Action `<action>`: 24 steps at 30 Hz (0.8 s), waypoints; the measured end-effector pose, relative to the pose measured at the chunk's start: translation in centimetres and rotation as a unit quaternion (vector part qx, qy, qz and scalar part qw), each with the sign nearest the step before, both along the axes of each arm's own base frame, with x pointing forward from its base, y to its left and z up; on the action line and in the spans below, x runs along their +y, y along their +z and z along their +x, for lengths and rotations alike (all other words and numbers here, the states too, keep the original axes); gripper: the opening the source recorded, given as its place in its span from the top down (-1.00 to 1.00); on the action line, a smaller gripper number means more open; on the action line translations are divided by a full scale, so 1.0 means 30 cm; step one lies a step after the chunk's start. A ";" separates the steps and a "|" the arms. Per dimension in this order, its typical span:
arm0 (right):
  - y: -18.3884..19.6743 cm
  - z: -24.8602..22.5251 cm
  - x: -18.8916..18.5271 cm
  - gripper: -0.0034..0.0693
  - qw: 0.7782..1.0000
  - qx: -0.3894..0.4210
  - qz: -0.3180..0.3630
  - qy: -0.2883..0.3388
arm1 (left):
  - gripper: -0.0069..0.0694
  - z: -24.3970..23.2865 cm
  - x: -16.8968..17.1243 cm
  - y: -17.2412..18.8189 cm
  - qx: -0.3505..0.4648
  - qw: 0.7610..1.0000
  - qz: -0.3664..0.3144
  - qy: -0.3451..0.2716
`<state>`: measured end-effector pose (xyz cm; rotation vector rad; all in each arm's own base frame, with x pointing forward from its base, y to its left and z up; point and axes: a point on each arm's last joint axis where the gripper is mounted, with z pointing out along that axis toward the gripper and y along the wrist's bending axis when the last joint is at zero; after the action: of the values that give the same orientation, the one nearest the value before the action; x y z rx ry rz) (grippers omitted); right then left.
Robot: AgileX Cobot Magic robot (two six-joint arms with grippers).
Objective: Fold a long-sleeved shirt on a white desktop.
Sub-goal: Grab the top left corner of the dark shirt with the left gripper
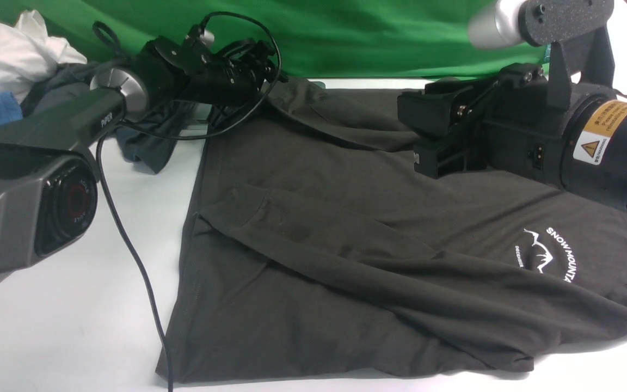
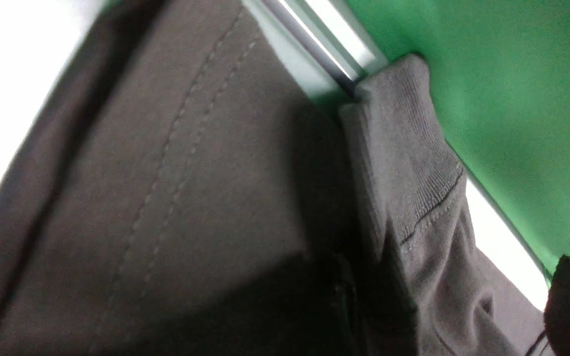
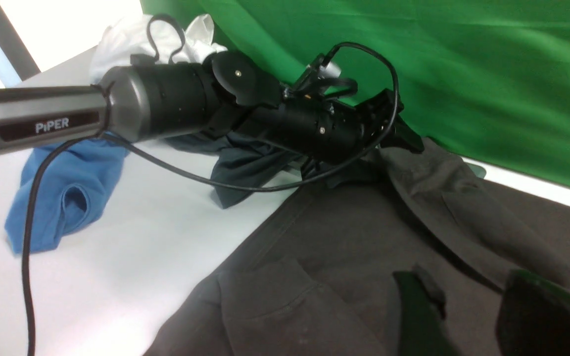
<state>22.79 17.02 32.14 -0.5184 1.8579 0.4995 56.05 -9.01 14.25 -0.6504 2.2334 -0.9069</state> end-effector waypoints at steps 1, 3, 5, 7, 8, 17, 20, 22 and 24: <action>0.000 0.000 0.000 0.25 1.000 0.000 0.000 0.000 | -0.59 0.000 0.000 0.000 -0.001 1.000 0.001 -0.001; 0.000 0.000 0.000 0.25 1.000 0.000 0.000 0.000 | -0.46 0.001 -0.001 0.002 -0.008 1.000 0.006 -0.007; 0.000 0.000 0.000 0.25 1.000 0.000 0.000 0.000 | -0.33 0.001 -0.001 0.003 -0.008 1.000 0.006 -0.007; 0.000 0.000 0.000 0.25 1.000 0.000 0.000 0.000 | -0.11 0.001 -0.001 0.003 -0.010 1.000 0.008 -0.008; 0.000 0.000 0.000 0.25 1.000 0.000 0.000 0.000 | 0.00 0.002 -0.001 0.003 -0.010 1.000 0.007 -0.007; 0.000 0.000 0.000 0.25 1.000 0.000 0.000 0.000 | 0.73 -0.002 -0.002 0.000 -0.005 1.000 0.010 -0.016; 0.000 0.000 0.000 0.25 1.000 0.000 0.000 0.000 | 0.74 -0.007 -0.003 -0.003 0.002 1.000 0.014 -0.026; 0.000 0.000 0.000 0.25 1.000 0.000 0.000 0.000 | 0.74 -0.009 -0.002 -0.003 0.004 0.999 0.018 -0.031; 0.000 0.000 0.000 0.25 1.000 0.000 0.000 0.000 | 0.74 -0.017 -0.001 0.019 0.003 0.998 0.036 -0.046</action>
<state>22.79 17.02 32.14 -0.5184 1.8579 0.4995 55.55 -9.05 14.82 -0.5225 2.3055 -0.8649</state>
